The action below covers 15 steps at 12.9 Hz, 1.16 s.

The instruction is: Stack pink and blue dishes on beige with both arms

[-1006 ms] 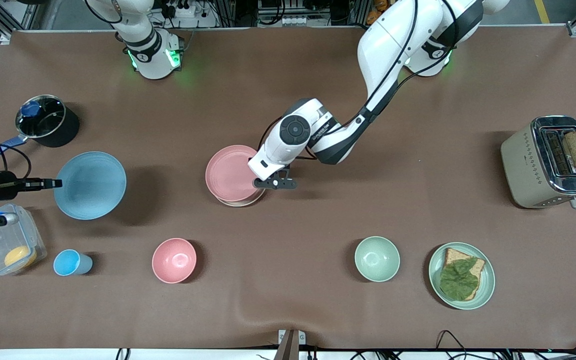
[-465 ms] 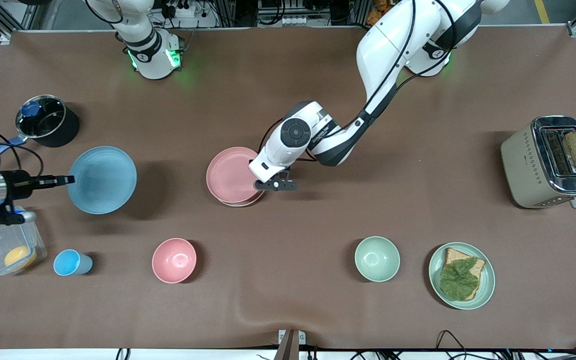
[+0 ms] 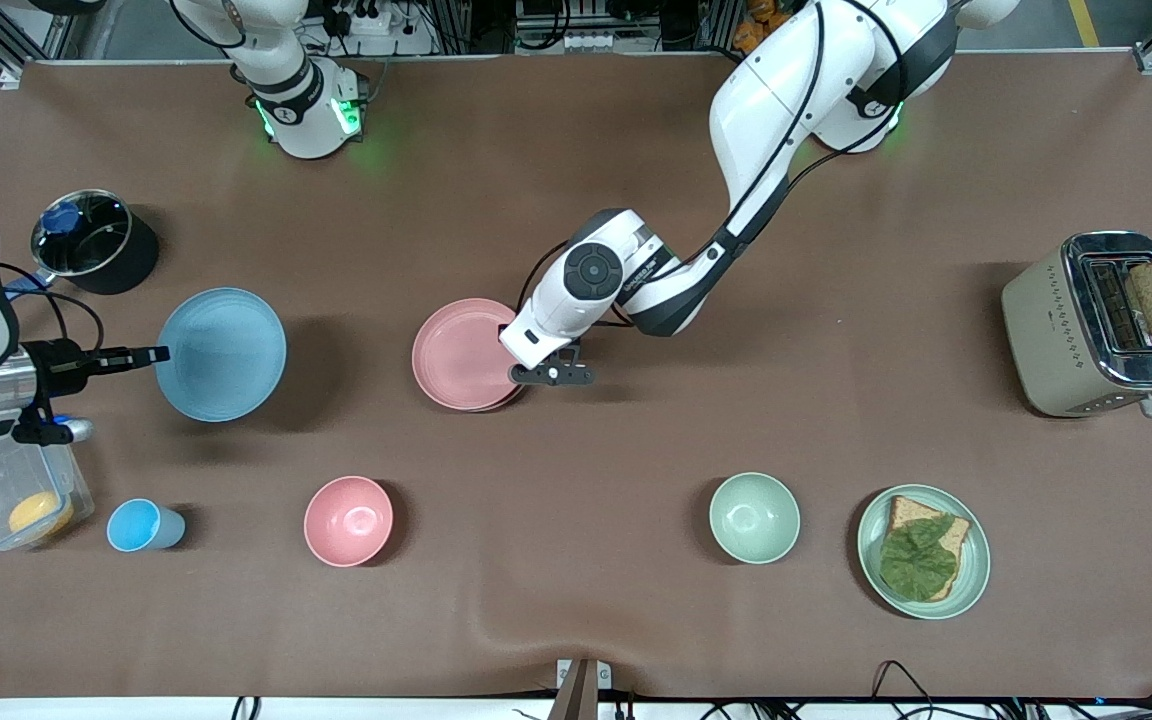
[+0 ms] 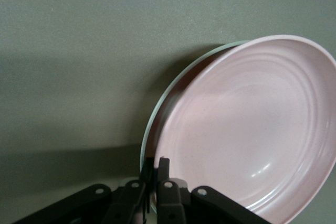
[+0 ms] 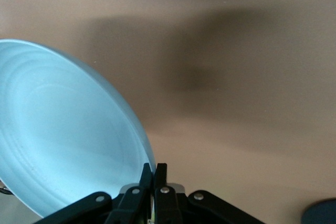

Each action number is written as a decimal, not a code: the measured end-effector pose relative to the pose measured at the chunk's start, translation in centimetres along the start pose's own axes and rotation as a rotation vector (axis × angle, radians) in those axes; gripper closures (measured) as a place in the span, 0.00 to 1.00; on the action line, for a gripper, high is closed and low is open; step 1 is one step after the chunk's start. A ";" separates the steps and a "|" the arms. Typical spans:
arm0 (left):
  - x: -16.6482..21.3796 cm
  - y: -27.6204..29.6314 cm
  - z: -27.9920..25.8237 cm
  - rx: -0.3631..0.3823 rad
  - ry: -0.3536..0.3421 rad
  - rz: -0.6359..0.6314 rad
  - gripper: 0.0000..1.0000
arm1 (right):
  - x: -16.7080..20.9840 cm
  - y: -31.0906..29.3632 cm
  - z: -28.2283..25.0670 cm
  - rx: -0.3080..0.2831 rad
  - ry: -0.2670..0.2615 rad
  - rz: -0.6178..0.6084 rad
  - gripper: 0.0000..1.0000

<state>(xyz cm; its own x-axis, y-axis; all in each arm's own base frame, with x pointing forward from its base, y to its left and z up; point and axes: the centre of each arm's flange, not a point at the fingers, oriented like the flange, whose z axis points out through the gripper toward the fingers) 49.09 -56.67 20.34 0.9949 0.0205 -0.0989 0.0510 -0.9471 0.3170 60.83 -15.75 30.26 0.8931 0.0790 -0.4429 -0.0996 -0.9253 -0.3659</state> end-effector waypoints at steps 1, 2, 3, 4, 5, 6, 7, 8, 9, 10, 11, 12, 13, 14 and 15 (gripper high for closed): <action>0.1 0.0 -0.1 -0.001 0.002 -0.002 0.78 | 0.1 0.1 0.1 0.000 0.001 0.000 0.96; 0.2 0.1 -0.3 -0.006 0.006 -0.004 0.68 | 0.2 0.2 0.4 0.001 0.002 0.002 0.96; 0.4 0.3 -0.6 -0.012 0.012 -0.005 0.56 | 0.4 0.3 0.7 0.002 0.000 0.002 0.96; 0.7 0.5 -1.1 -0.020 0.021 -0.006 0.45 | 0.4 0.2 0.9 0.003 -0.003 0.001 0.96; 1.0 0.8 -1.8 -0.031 0.032 -0.006 0.34 | 0.4 0.2 1.0 0.004 -0.006 0.000 0.96; 1.5 1.1 -3.2 -0.044 0.050 -0.007 0.23 | 0.5 0.0 1.2 0.005 -0.009 -0.002 0.96; 2.3 1.3 -5.4 -0.052 0.070 -0.011 0.12 | 0.5 -0.2 1.5 0.008 -0.016 -0.006 0.96; 3.2 1.0 -8.2 -0.046 0.080 -0.019 0.01 | 0.7 -0.8 2.0 0.009 -0.026 -0.013 0.96; 4.3 0.4 -11.8 -0.028 0.086 -0.033 0.00 | 1.0 -1.8 2.7 0.006 -0.038 -0.026 0.96; 5.5 -0.9 -15.9 -0.001 0.089 -0.055 0.00 | 1.5 -3.4 3.5 -0.006 -0.045 -0.049 0.96; 6.6 -2.5 -20.3 0.030 0.088 -0.074 0.00 | 2.3 -5.5 4.2 -0.028 -0.041 -0.080 0.96; 7.4 -4.6 -24.5 0.066 0.086 -0.072 0.00 | 3.1 -8.2 5.1 -0.054 -0.035 -0.114 0.96; 8.0 -6.9 -28.6 0.108 0.087 -0.048 0.00 | 3.9 -11.5 6.1 -0.085 -0.030 -0.148 0.96; 8.3 -9.1 -32.2 0.159 0.090 -0.015 0.00 | 4.4 -14.9 7.2 -0.113 -0.029 -0.175 0.96; 8.1 -10.9 -35.2 0.209 0.093 0.018 0.00 | 4.6 -18.0 8.2 -0.138 -0.034 -0.190 0.96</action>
<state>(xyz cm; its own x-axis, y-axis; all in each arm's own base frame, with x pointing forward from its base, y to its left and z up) 59.70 -34.87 49.31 0.9997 0.0238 -0.0045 0.0241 -0.9931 0.1147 63.15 4.37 28.05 0.8747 0.2665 -0.4047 0.1315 -0.9344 -0.3312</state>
